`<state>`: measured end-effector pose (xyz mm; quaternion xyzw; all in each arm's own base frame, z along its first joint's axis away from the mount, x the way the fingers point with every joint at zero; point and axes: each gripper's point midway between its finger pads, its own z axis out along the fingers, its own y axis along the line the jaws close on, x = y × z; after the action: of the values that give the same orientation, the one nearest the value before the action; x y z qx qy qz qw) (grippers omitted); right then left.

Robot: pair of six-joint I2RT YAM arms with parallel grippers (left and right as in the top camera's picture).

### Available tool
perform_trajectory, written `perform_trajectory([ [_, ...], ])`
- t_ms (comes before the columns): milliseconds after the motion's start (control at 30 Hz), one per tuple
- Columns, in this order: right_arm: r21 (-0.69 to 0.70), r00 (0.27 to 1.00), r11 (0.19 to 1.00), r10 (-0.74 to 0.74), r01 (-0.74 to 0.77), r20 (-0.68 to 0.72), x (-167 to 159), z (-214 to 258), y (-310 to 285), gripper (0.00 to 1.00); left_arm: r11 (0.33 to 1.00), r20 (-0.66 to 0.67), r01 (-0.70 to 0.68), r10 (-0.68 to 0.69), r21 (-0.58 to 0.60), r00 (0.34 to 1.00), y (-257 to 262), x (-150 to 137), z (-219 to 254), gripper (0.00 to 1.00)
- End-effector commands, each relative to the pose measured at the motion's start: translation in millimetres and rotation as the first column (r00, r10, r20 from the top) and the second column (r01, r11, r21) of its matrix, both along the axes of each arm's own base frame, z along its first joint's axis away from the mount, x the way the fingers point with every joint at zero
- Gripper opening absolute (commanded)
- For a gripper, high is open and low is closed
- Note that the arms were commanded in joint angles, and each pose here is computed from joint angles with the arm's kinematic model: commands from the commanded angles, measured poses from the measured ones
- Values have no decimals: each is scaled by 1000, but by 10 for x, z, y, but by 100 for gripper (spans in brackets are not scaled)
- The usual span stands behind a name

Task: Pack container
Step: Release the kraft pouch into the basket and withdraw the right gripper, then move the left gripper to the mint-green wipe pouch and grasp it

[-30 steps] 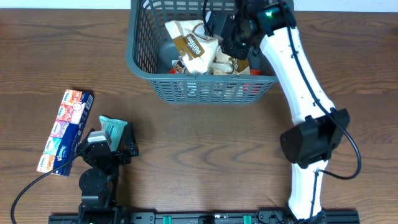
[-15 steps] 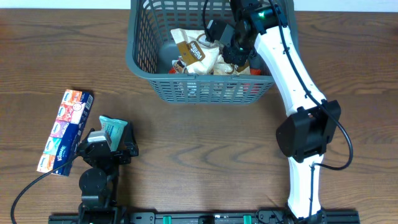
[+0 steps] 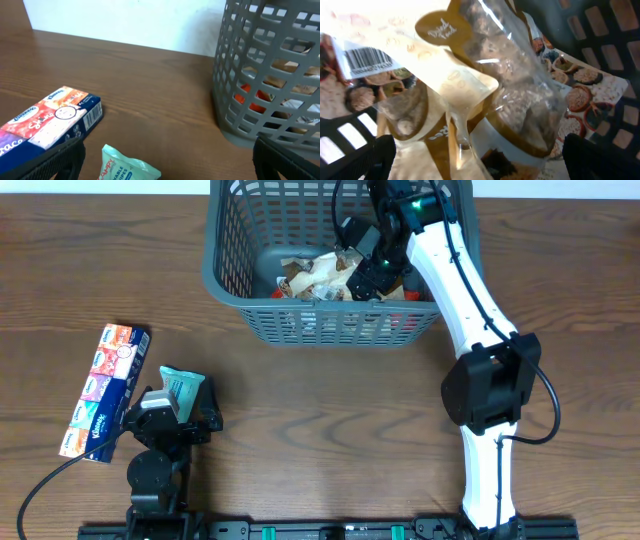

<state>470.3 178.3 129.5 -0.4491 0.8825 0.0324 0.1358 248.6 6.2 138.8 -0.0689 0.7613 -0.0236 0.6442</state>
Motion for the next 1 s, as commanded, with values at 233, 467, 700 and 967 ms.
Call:
perform_trajectory([
  [233,274,935,954,-205,124,288,448,1250,-76,99,1000,-75,-1,0,-13,997,-5,-93,192,99],
  [467,475,742,829,-512,296,431,527,2391,-1013,99,1000,-245,-25,25,4,969,41,-157,827,99],
  [700,547,534,661,-745,513,400,304,2708,-2305,99,999,-528,-44,49,22,848,92,-10,1205,99],
  [967,499,374,450,-893,740,251,-110,2310,-3365,99,996,-851,-68,90,63,517,264,-19,1184,99],
])
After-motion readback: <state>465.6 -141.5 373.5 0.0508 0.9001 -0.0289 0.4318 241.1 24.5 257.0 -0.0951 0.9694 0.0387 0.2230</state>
